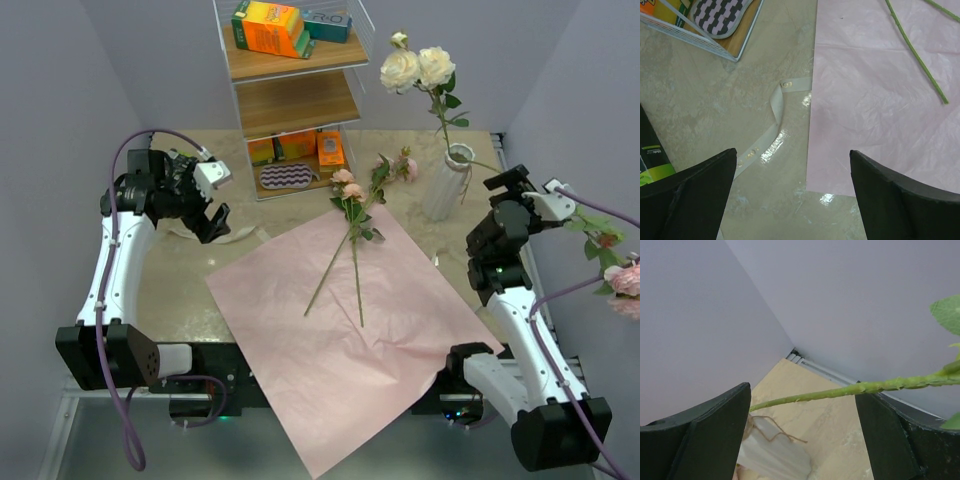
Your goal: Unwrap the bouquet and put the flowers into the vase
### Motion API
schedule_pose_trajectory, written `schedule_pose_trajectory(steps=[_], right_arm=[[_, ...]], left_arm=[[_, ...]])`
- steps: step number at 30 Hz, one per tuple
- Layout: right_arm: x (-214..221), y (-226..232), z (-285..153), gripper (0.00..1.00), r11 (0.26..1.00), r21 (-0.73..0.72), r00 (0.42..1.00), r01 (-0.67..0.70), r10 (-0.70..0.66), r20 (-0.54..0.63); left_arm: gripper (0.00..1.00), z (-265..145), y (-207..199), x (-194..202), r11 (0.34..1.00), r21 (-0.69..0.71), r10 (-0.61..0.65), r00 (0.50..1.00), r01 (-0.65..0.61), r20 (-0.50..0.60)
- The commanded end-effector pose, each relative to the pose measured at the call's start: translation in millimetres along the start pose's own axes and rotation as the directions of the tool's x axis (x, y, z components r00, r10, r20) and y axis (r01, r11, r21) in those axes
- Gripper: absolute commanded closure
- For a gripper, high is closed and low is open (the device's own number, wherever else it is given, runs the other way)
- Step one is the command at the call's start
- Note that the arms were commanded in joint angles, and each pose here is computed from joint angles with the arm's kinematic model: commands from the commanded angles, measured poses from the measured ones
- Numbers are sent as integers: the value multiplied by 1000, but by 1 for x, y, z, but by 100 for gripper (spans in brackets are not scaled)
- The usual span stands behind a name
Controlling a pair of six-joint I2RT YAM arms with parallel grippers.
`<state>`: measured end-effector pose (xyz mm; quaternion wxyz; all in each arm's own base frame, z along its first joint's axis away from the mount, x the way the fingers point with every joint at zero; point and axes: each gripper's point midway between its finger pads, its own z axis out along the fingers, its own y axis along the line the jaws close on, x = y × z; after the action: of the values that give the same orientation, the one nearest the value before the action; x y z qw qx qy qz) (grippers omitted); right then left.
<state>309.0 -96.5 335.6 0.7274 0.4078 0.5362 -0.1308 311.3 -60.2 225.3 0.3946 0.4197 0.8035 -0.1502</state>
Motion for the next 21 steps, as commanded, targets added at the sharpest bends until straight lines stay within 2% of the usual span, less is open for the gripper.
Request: schedule_pose_trajectory(steps=[1,6,14,21], right_arm=[[-16,-6,8,12,998,12,996,-56,55,74],[-20,-2,13,13,997,-26,993,-66,68,101],[-58,43,15,18,976,-206,981,-66,102,168],[-87,69,14,21,957,-291,974,7,59,219]], left_arm=[[1,-14,7,-14,998,-44,46,999,-45,27],[1,-14,9,-14,998,-46,44,999,-43,25],[1,-14,10,-17,999,-43,34,999,-32,33],[1,-12,9,-18,999,-34,25,999,-24,39]])
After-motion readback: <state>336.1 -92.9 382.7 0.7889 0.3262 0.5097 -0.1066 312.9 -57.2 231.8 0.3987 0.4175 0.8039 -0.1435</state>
